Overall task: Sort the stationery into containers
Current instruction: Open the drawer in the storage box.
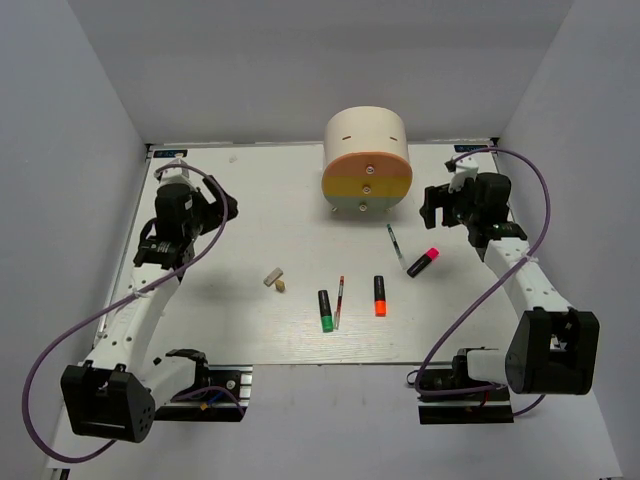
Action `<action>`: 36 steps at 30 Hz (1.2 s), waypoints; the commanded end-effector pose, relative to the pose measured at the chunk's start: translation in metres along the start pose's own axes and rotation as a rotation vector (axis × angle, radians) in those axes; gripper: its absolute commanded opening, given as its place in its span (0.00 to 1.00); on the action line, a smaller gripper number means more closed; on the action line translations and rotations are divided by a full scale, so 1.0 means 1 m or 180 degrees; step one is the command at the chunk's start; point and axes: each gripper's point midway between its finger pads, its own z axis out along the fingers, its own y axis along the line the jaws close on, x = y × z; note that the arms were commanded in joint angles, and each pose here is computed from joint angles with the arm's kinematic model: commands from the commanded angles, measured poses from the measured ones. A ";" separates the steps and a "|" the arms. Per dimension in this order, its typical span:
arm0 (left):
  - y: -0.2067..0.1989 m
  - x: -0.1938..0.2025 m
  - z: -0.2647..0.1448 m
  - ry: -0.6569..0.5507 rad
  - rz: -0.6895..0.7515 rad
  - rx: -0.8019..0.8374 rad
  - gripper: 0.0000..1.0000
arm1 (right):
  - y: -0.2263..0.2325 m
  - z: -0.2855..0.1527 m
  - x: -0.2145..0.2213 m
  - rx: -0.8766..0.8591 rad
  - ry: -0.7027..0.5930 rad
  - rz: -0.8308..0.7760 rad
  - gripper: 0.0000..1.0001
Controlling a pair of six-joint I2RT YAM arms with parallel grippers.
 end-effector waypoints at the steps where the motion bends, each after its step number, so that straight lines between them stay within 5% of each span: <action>1: -0.026 0.010 -0.005 0.0198 0.0036 0.0474 1.00 | -0.002 -0.003 -0.008 0.0044 -0.0069 0.0029 0.90; 7: -0.030 0.032 0.004 0.0539 0.0028 0.0564 1.00 | 0.005 -0.002 -0.006 -0.0122 -0.0049 -0.0078 0.90; 11: -0.037 0.049 0.010 0.0807 0.0007 0.0727 1.00 | 0.044 -0.006 -0.009 -0.0936 -0.0081 -0.0392 0.90; 12: -0.040 0.051 0.012 0.0833 0.0004 0.0774 1.00 | 0.048 -0.005 -0.007 -0.1023 -0.0060 -0.0412 0.84; 13: -0.042 0.052 0.013 0.0853 0.0002 0.0819 1.00 | 0.054 -0.006 -0.004 -0.1122 0.0008 -0.0336 0.67; 15: -0.047 0.055 0.014 0.0905 -0.0004 0.0913 1.00 | 0.073 -0.009 -0.022 -0.1486 -0.0110 -0.0171 0.56; 18: -0.052 0.059 0.015 0.0955 0.0005 0.0982 1.00 | 0.085 -0.005 -0.040 -0.1635 -0.0182 0.0194 0.56; 22: -0.048 0.069 0.016 0.1007 -0.0002 0.0986 0.99 | 0.099 0.005 -0.062 -0.1738 -0.0265 0.0370 0.72; 27: -0.047 0.073 0.019 0.1017 -0.0031 0.0979 0.99 | 0.126 0.010 -0.096 -0.1997 -0.0388 0.0748 0.78; 30: -0.043 0.080 0.022 0.1067 -0.0067 0.0947 0.99 | 0.134 0.018 -0.116 -0.1993 -0.0283 0.1523 0.76; 36: -0.041 0.085 0.022 0.1101 -0.0100 0.0925 0.99 | 0.128 0.041 -0.129 -0.1647 -0.0283 0.2273 0.71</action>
